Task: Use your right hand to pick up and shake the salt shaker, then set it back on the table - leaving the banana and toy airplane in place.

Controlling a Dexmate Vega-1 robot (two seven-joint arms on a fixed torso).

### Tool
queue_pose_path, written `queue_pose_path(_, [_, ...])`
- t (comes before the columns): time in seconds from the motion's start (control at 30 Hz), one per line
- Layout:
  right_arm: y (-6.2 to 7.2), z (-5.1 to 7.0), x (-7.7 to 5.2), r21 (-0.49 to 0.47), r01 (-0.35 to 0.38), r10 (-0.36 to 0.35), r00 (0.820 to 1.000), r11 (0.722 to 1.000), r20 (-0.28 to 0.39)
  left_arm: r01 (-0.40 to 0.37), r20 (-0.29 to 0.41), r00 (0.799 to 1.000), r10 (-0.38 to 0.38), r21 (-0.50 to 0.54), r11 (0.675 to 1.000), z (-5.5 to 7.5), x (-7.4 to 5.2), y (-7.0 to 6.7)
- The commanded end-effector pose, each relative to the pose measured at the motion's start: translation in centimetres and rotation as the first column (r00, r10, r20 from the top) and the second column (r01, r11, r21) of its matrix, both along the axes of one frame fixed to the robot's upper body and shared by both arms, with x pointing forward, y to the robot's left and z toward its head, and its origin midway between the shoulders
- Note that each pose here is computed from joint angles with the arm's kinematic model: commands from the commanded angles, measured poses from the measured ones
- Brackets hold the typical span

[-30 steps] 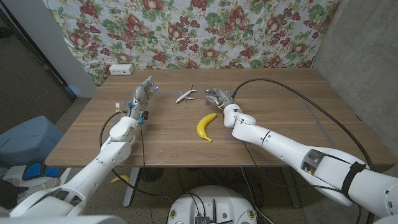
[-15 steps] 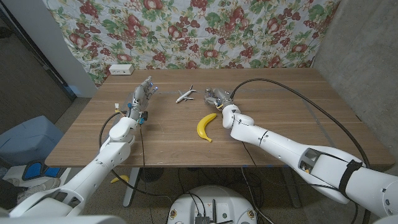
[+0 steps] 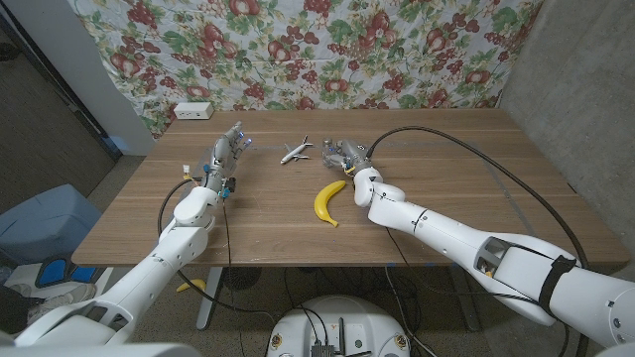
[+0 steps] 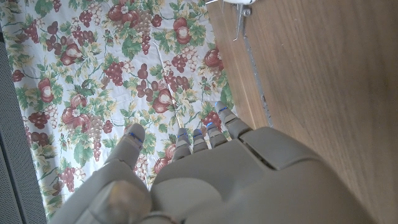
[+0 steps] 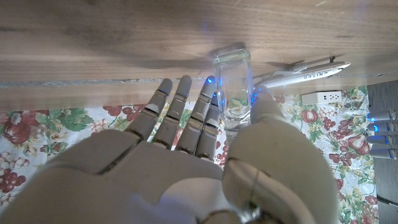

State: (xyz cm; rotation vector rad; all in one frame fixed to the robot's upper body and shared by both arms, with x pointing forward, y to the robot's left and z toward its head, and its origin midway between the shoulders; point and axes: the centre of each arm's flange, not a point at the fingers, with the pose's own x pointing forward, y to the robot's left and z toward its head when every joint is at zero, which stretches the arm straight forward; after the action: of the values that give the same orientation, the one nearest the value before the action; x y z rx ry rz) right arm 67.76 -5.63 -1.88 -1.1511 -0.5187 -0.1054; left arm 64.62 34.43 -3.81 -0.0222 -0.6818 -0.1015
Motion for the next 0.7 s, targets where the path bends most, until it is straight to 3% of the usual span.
queue_pose_path(0.03, [0.02, 0.15, 0.38, -0.026, 0.026, -0.028, 0.997, 0.999, -0.071, 0.0, 0.003, 1.0, 0.0, 0.0, 1.0, 0.21, 0.1, 0.09])
queue_pose_path(0.23, [0.07, 0.18, 0.56, -0.029, 0.039, -0.041, 0.995, 0.999, -0.09, 0.001, 0.004, 1.0, -0.001, 0.004, 1.0, 0.39, 0.17, 0.08])
queue_pose_path(0.7, [0.64, 0.35, 0.85, 0.038, 0.04, -0.039, 0.998, 0.998, -0.04, -0.006, -0.002, 1.0, 0.006, 0.004, 1.0, 0.35, 0.19, 0.08])
